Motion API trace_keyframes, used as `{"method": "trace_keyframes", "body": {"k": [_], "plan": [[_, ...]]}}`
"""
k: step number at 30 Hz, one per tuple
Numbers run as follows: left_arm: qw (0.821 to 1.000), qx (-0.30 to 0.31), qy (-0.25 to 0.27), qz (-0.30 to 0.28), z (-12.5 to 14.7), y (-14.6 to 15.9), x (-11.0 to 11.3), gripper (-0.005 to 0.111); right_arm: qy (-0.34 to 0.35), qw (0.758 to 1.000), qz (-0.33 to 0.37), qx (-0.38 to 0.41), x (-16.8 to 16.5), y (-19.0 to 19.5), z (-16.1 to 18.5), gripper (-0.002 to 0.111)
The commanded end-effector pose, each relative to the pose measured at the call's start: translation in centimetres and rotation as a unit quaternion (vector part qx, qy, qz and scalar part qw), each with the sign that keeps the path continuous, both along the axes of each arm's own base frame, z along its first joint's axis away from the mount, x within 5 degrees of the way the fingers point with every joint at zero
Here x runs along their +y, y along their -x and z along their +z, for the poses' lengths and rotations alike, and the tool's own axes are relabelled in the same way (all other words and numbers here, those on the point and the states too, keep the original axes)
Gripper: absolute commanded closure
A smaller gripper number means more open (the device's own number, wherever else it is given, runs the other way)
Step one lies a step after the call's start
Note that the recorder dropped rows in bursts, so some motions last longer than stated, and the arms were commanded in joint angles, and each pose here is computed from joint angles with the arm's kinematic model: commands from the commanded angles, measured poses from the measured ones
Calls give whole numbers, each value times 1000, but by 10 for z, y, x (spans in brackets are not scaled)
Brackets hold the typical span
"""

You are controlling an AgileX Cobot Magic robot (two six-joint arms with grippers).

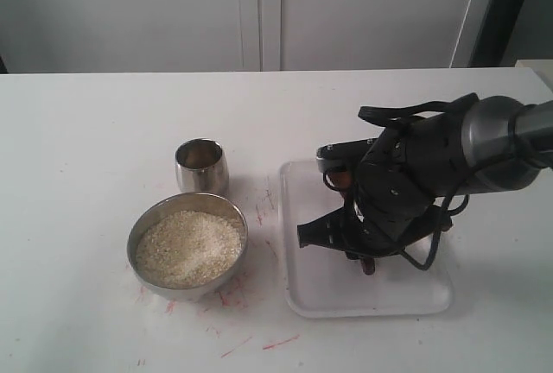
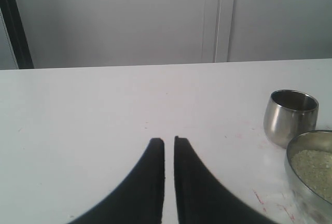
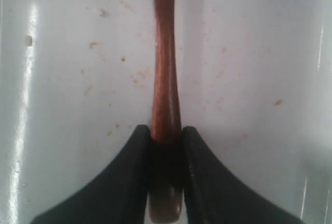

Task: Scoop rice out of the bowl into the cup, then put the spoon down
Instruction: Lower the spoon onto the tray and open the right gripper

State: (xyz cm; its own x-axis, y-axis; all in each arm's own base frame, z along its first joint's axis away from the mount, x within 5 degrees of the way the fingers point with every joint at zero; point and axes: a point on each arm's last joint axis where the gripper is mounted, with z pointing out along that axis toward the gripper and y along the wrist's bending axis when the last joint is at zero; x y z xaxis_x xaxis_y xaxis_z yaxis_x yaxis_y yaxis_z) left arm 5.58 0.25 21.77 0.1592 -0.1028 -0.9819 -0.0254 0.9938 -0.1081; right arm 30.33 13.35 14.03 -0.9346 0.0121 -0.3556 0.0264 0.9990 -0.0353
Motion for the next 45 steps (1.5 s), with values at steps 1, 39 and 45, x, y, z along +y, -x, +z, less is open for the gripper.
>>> {"method": "trace_keyframes", "body": {"k": [1,39,45], "plan": [[1000,-7,3,-2,3,1,0,92,6,1000,2,-1,0,0,1,108],[1000,-7,3,-2,3,1,0,92,-13,999,5,-38,-4,7,41,83],[1000,-7,3,-2,3,1,0,92,-26,997,31,-63,-14,31,89,83]]}}
